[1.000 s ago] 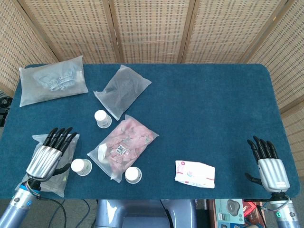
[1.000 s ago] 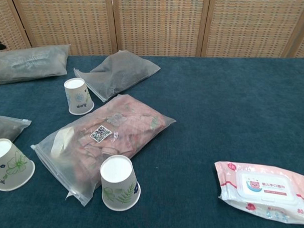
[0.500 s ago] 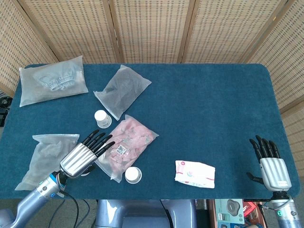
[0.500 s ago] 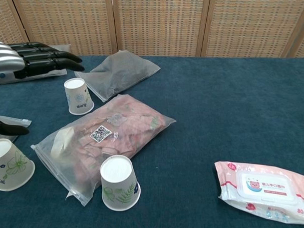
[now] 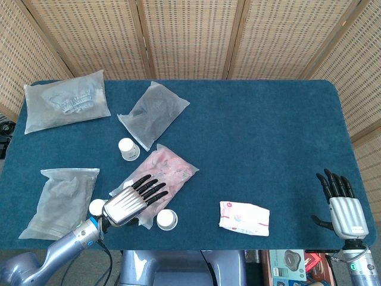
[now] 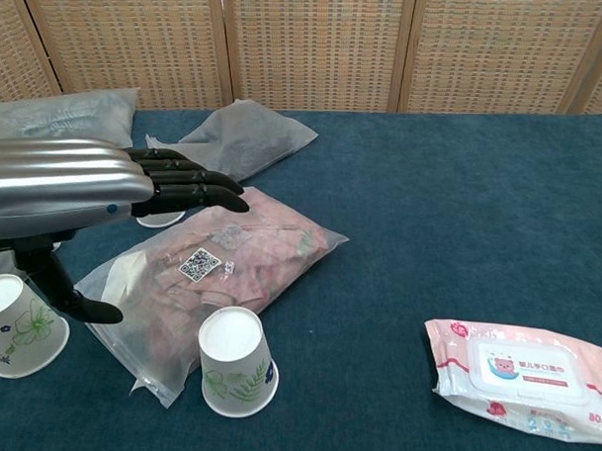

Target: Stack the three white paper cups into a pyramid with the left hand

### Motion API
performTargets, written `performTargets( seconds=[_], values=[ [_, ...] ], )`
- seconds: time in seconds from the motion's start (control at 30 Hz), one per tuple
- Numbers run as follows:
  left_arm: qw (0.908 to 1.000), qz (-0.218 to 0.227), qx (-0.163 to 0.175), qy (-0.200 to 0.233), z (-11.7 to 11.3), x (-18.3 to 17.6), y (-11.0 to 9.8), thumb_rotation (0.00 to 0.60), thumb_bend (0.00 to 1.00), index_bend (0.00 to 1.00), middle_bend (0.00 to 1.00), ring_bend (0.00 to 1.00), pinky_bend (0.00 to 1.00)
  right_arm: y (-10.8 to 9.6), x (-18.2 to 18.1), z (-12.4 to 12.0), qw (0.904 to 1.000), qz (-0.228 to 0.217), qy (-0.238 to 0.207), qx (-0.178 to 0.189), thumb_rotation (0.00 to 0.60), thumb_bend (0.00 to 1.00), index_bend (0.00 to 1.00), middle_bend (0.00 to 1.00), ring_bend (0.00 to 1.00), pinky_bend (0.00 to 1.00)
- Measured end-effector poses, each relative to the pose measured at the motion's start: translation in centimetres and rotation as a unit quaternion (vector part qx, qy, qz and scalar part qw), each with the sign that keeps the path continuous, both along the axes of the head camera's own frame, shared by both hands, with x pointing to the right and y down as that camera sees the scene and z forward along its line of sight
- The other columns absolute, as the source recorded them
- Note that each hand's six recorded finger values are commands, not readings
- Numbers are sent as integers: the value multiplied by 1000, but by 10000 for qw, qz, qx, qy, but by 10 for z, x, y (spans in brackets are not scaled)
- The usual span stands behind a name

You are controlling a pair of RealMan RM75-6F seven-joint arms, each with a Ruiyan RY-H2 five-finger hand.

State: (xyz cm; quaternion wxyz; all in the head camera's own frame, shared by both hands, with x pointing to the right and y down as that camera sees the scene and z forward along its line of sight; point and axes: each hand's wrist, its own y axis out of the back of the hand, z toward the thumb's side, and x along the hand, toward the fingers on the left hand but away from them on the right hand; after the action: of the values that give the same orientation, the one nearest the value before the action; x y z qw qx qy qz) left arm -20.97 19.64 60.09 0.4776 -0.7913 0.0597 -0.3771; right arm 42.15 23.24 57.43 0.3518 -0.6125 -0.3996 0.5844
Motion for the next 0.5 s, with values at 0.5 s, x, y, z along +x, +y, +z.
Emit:
performTargets(
  seconds=[0.5],
  values=[
    [9986,272,-324,-311,15,34,-1,600,219,71,0,0,0,-2,8,-4,9999,128,-60,31,600,127,0,0,0,0]
  ],
)
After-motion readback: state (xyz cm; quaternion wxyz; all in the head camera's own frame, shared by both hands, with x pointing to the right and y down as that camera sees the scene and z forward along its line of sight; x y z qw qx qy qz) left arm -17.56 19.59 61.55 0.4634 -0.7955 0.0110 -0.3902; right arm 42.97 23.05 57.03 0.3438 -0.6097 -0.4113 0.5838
